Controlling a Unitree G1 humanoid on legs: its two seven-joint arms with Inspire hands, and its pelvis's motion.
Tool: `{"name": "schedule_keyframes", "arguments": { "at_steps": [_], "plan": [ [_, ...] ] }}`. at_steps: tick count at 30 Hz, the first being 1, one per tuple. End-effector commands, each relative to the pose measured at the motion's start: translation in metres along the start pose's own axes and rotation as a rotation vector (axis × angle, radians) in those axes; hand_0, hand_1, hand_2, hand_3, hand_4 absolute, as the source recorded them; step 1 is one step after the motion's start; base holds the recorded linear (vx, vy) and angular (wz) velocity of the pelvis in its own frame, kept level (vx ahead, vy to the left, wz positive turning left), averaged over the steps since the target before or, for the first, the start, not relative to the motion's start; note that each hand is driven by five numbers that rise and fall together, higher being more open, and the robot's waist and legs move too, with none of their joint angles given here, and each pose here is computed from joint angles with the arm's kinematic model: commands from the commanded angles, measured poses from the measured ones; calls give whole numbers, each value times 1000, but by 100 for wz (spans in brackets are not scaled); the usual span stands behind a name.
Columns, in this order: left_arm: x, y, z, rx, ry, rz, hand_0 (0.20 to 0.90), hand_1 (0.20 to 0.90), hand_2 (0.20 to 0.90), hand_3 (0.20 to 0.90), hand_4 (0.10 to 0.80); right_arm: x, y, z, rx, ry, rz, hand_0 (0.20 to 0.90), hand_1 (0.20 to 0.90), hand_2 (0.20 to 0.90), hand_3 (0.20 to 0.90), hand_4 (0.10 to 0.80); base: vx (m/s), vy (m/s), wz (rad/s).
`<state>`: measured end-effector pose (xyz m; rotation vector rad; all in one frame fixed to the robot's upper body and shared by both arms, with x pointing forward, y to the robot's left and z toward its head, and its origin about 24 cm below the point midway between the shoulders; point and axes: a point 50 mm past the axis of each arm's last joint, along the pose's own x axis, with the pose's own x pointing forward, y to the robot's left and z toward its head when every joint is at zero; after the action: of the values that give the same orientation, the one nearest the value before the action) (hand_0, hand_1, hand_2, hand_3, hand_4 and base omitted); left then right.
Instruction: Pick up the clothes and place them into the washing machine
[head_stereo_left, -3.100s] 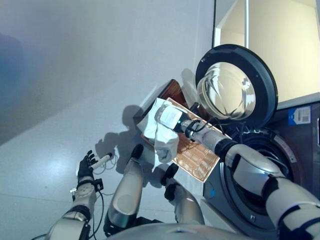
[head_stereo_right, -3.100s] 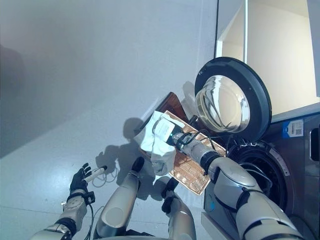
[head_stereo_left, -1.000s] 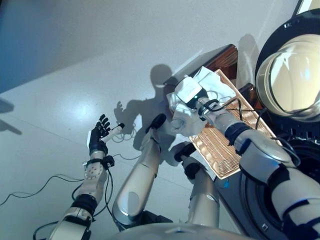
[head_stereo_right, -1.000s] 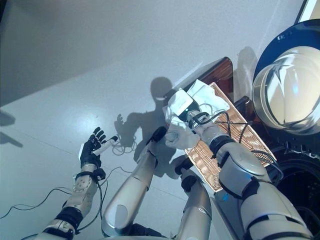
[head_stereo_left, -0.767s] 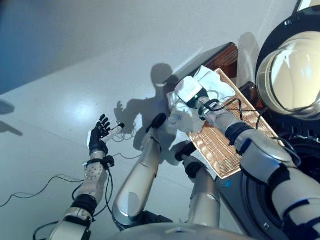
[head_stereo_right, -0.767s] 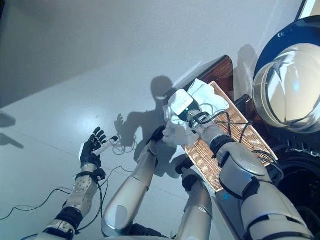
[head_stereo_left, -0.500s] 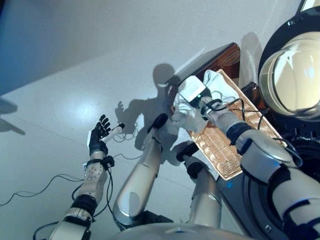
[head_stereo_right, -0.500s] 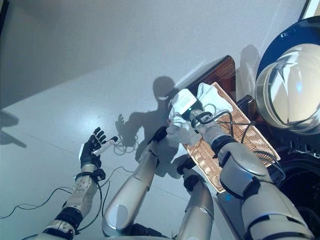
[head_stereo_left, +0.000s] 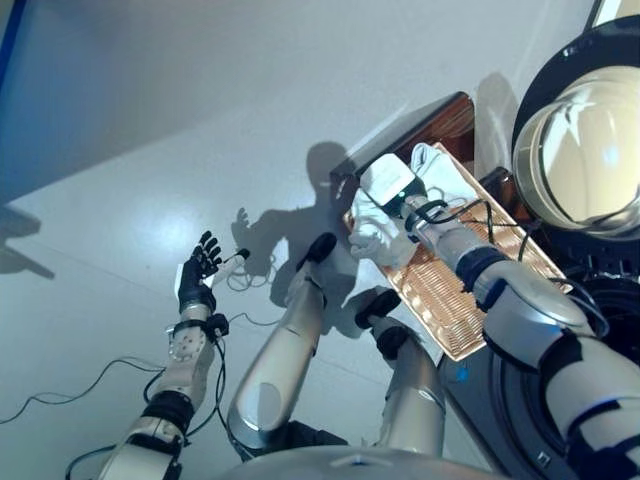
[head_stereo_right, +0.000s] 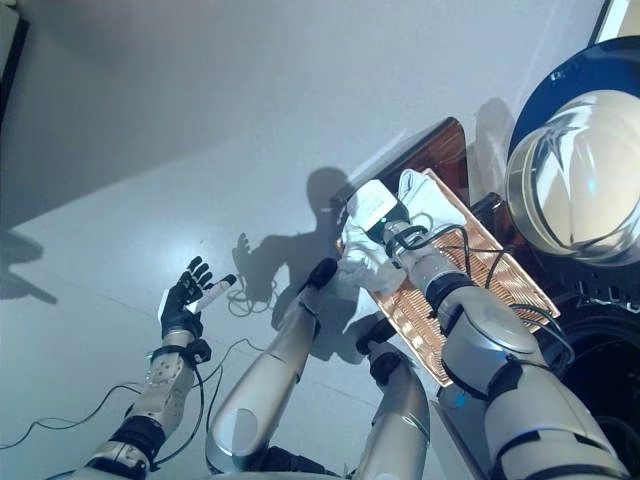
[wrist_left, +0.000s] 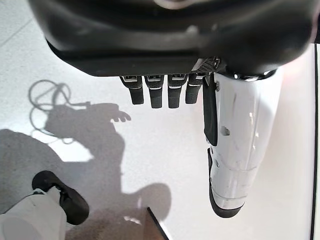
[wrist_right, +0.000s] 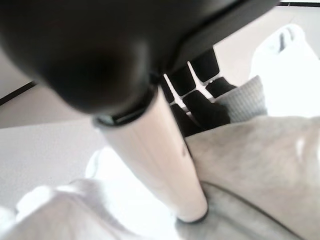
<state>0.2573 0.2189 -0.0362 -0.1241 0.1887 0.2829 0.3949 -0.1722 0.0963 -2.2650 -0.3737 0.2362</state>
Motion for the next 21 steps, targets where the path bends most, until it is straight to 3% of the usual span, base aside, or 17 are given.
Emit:
{"name": "schedule_keyframes", "arguments": {
  "at_steps": [1,10,21],
  "plan": [
    [-10,7,-3,4,-40,8,900,900,900,900,800,-7,-10,-62,-62,192,-53,200,200,200,200,300,-7,20,-13],
    [-15,20,-16,15,16,85,900,900,900,900,800,-9,-16,-52,268,253,-195,200,200,200,200,300,7,38,-19],
    [-25,30,-40,1,115,178,900,900,900,900,800,-23,3,-15,701,306,-247,200,200,200,200,300,-13,59,-29]
  ]
}}
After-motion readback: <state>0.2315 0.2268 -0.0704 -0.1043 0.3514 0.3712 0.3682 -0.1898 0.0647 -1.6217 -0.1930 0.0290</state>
